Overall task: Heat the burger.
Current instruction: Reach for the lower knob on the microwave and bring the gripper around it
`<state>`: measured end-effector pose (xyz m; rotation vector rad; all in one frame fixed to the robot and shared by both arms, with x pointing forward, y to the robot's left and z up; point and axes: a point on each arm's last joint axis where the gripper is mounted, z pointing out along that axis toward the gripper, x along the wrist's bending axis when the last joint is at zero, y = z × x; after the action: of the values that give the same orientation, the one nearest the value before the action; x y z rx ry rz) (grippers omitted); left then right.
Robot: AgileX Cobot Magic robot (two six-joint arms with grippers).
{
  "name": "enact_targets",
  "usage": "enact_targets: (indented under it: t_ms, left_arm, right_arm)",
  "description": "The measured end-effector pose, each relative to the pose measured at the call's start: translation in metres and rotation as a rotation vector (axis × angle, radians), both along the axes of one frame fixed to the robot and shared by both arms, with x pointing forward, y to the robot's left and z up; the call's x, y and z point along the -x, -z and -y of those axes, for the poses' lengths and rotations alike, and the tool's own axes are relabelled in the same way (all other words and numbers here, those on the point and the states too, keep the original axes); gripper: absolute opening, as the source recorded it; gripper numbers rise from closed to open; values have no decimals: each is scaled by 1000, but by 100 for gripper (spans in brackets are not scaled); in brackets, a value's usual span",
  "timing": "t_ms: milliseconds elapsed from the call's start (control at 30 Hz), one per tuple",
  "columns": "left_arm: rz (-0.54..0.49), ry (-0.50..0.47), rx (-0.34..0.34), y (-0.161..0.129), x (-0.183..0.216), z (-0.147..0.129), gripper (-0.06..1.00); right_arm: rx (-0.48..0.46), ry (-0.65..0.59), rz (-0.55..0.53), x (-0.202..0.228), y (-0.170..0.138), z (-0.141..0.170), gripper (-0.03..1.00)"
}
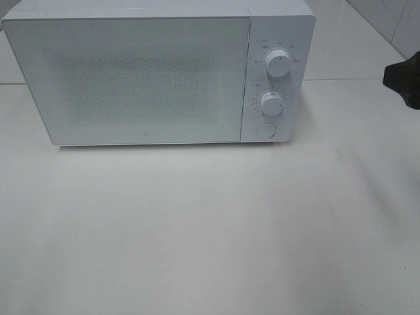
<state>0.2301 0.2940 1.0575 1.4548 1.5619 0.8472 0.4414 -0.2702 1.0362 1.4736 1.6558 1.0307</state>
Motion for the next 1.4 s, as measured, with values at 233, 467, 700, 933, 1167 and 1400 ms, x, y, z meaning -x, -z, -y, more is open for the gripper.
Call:
enact_targets:
  t_ms: [233,467,700,933,1167,1400]
  left_arm:
    - [0,0,0,0,0,0,99]
    - [0,0,0,0,0,0,99]
    - [0,0,0,0,0,0,99]
    - [0,0,0,0,0,0,99]
    - [0,0,0,0,0,0,99]
    - [0,0,0,0,0,0,99]
  right_arm:
    - [-32,-39,77,-8,19,-5,73]
    - [-101,-66,165,-12,46,-11,73]
    - [-40,-93,235,-14,64,-21,73]
    - [76,-103,313,-16,80,-49,73]
    - [64,-50,327,-12,93,-69,73]
    - [83,-45,247,-4,116,-87,73]
